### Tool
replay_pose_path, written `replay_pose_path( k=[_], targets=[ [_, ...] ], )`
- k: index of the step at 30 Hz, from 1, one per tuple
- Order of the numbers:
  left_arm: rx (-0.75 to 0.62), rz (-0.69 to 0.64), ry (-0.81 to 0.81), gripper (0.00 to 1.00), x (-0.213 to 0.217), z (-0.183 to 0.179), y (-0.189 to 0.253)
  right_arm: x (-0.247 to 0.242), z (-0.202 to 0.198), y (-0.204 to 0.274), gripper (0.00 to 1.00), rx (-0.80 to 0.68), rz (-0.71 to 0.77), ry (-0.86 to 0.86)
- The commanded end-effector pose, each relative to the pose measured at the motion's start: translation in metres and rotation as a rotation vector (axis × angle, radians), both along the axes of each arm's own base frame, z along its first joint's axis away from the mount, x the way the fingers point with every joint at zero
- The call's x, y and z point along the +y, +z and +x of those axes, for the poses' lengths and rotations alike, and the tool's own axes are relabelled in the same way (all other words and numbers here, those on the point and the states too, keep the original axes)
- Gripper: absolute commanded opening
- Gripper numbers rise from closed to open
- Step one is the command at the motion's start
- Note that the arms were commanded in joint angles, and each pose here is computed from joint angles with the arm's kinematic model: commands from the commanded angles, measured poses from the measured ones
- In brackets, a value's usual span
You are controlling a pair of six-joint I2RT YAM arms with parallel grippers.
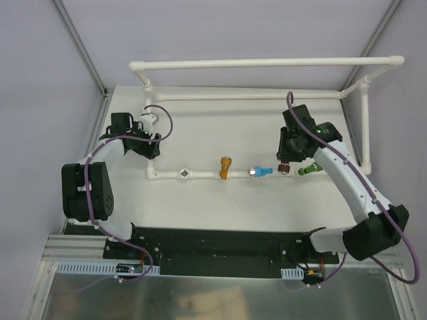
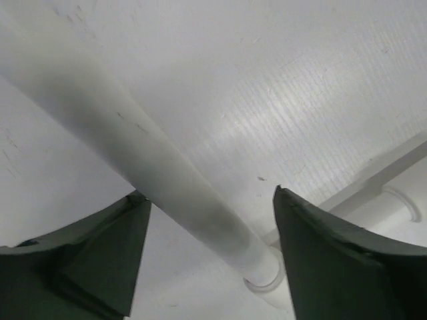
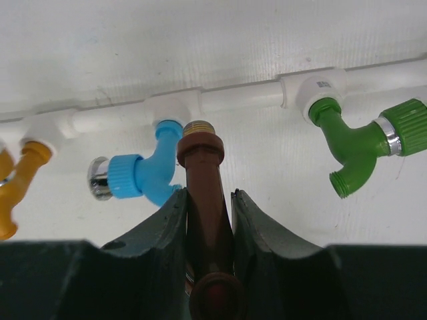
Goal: Install the water faucets
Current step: Move the adaptor to the center of the board.
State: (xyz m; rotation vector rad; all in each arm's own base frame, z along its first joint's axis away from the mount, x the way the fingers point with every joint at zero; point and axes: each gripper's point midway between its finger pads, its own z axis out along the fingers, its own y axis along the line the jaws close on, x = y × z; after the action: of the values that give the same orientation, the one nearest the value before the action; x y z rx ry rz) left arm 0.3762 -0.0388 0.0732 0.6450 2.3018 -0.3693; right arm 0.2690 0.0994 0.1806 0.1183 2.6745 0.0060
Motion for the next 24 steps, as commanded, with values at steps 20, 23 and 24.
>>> replay_pose_path(
  k=[20,23,24],
  targets=[
    [-0.187,-0.517,0.118,0.95,-0.211,0.030,0.250,0.017,-0.100,0.211,0.00,-0.567,0.579,0.117],
    [0.013,-0.610,0.073,0.87,-0.274,0.050,0.239,0.030,-0.124,0.247,0.00,-0.669,0.712,0.236],
    [0.063,-0.615,0.061,0.87,-0.294,0.051,0.232,0.032,-0.131,0.258,0.00,-0.704,0.747,0.264]
  ],
)
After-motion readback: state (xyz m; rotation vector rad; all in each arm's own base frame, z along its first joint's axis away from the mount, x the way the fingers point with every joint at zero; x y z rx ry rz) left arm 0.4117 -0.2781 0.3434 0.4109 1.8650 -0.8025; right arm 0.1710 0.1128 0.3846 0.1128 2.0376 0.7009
